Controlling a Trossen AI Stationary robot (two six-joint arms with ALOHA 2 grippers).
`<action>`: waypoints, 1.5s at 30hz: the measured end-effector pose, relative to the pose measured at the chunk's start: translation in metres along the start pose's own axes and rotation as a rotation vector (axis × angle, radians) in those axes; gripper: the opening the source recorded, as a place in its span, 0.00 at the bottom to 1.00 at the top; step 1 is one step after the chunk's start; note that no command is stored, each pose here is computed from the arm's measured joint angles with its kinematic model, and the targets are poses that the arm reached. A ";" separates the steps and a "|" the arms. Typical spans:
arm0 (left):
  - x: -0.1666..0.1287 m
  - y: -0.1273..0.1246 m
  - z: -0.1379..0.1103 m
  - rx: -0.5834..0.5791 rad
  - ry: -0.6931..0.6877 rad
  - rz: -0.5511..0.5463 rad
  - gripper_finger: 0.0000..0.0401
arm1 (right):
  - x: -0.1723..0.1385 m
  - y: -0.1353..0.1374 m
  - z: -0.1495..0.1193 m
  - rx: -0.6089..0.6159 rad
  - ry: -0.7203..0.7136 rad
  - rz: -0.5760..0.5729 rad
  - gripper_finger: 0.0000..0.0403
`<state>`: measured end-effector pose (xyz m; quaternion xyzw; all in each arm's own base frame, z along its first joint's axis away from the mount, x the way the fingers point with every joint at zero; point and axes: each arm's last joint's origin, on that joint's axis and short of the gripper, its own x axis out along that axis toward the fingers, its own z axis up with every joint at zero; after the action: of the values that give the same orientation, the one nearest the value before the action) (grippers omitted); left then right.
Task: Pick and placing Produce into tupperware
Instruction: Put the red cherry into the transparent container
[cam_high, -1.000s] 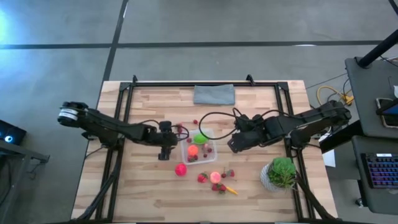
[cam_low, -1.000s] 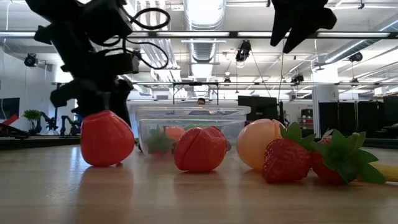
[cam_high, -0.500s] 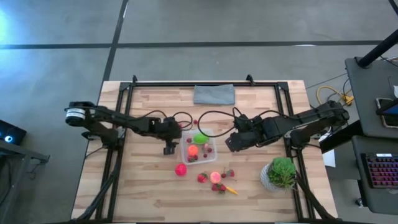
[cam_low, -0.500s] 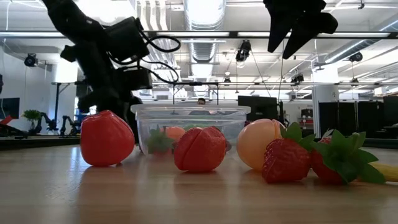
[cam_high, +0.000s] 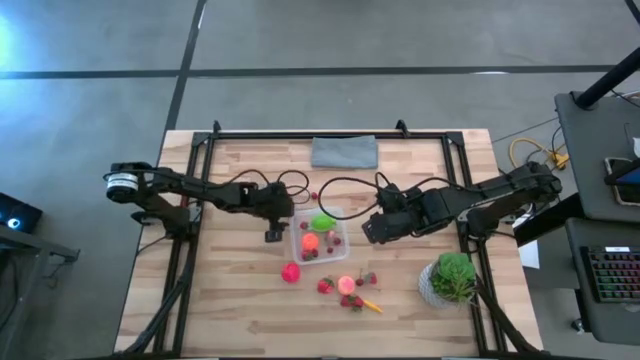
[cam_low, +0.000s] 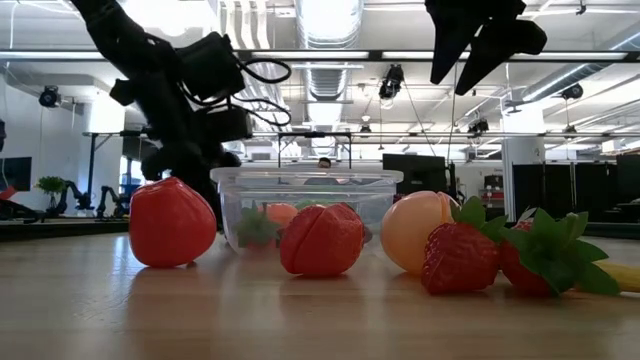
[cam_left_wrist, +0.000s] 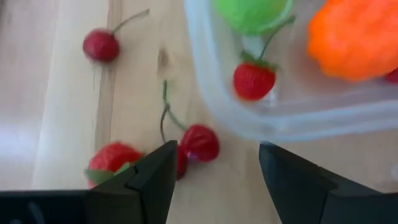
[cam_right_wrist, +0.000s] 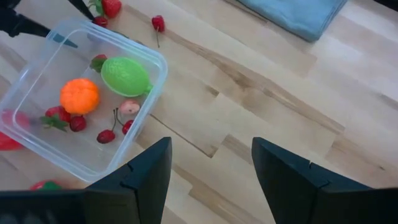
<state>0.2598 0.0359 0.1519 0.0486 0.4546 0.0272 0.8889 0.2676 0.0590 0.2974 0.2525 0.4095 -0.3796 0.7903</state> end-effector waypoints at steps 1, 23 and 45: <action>0.000 0.001 0.001 0.009 -0.018 -0.006 0.53 | 0.000 0.000 0.000 0.001 0.000 0.000 0.53; 0.024 0.018 -0.002 0.070 0.006 -0.068 0.53 | 0.002 -0.001 -0.001 0.042 0.002 -0.007 0.53; 0.024 0.018 -0.003 0.062 0.011 -0.069 0.47 | 0.003 -0.002 -0.003 0.023 0.008 -0.020 0.53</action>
<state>0.2718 0.0564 0.1326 0.0604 0.4613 -0.0175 0.8850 0.2659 0.0585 0.2928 0.2591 0.4106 -0.3911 0.7819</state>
